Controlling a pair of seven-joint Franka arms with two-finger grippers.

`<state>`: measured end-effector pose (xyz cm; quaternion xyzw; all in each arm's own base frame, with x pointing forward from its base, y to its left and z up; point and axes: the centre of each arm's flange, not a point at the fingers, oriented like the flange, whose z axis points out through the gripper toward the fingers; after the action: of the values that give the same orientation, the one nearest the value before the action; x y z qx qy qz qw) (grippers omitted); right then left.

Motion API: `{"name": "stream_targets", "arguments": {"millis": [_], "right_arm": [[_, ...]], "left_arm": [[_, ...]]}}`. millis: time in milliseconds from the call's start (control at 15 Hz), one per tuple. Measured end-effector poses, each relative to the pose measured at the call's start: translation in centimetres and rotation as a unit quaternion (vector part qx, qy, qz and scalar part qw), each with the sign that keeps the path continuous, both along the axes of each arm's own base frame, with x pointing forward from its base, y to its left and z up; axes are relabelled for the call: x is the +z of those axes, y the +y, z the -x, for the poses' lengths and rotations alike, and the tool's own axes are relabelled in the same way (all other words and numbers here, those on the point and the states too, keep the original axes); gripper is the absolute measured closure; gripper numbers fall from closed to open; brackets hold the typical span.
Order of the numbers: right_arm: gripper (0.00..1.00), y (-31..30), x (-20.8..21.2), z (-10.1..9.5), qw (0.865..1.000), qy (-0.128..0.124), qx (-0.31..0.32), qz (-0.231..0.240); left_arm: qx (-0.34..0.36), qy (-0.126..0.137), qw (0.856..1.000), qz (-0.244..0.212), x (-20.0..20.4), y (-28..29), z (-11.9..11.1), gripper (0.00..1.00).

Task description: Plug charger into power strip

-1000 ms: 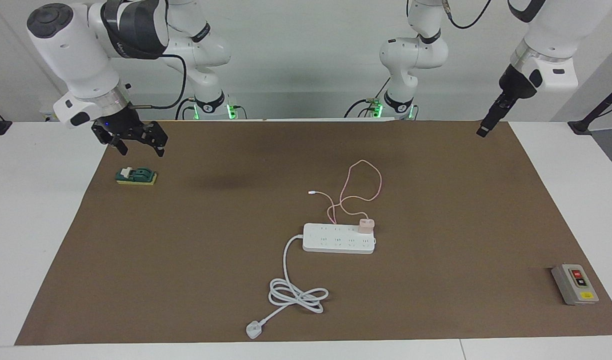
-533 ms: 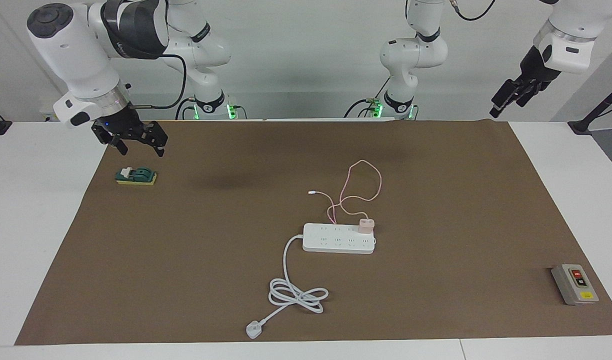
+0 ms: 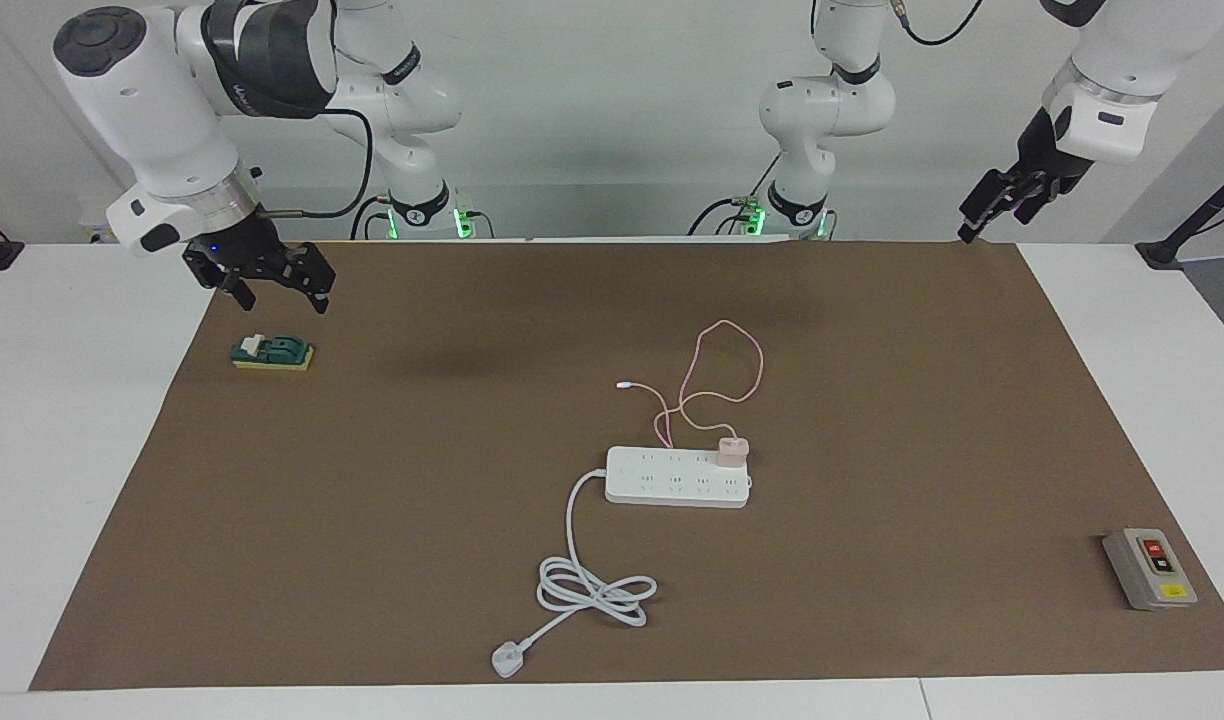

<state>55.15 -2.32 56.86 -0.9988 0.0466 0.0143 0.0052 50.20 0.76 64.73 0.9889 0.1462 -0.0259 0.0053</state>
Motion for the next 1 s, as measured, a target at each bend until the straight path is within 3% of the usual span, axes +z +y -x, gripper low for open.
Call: {"name": "stream_targets", "arguments": {"millis": [1000], "right_arm": [[0.0,0.0,0.0,0.0,1.0,0.0,0.0,0.0]], "left_arm": [[-0.052,0.012,0.999,0.002,-2.0,-1.8,-0.6,0.0]]}}
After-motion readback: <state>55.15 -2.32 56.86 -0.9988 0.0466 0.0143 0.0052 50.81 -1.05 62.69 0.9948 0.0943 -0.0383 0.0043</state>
